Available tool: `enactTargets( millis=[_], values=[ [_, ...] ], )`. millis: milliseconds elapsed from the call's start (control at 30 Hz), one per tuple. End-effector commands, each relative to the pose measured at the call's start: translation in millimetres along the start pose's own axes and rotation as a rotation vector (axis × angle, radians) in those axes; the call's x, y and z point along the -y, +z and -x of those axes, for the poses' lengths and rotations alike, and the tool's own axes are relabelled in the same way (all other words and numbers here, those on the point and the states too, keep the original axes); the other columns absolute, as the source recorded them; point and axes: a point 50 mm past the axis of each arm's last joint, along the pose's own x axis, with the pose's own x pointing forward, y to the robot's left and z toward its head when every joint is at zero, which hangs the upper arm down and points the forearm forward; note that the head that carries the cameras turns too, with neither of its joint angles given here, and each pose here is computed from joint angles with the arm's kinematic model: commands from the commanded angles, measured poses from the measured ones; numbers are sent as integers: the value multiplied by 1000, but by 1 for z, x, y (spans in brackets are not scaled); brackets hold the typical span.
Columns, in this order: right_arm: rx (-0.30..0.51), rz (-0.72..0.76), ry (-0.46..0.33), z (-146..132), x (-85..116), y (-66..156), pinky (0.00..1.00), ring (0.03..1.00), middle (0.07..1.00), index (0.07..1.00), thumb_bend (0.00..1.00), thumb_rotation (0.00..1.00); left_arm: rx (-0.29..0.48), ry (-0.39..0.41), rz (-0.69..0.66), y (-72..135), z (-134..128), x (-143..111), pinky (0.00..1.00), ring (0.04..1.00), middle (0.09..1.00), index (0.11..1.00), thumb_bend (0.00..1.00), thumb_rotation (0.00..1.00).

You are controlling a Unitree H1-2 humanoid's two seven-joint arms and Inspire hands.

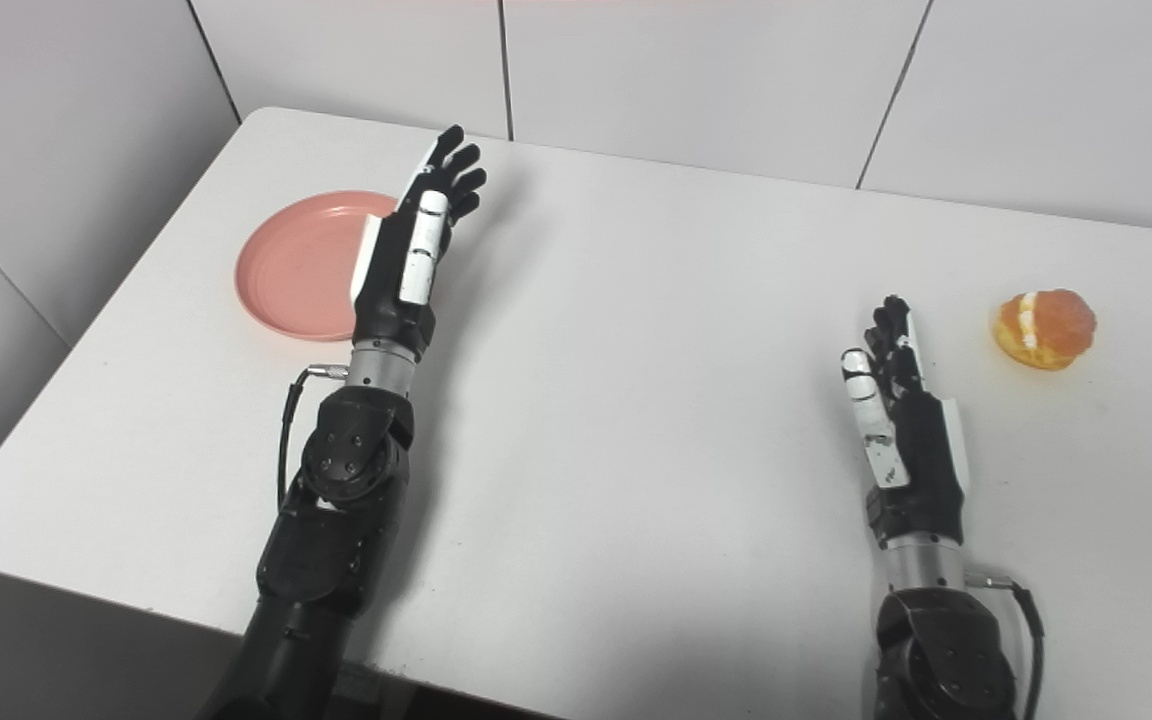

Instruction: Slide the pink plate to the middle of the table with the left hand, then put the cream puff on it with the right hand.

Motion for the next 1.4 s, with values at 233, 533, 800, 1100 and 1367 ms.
enactTargets(
  millis=[233,533,800,1100,1367],
  values=[
    [50,27,11,10,10,5,1000,1000,1000,1000,645,819,151,160,3,34,-39,-46,822,760,758,757,618,1000],
    [50,26,5,11,15,8,1000,1000,1000,997,636,804,145,307,-52,31,-51,-97,840,733,707,698,604,1000],
    [66,33,1,10,17,6,1000,1000,1000,995,625,812,110,428,-122,24,-54,-135,759,712,695,682,665,1000],
    [83,29,-1,9,16,7,1000,1000,1000,996,615,816,61,501,-185,15,-52,-164,758,682,690,682,638,1000],
    [80,27,-4,9,15,7,1000,1000,1000,994,646,818,-6,529,-165,0,-52,-175,788,679,678,673,613,1000]
  ],
)
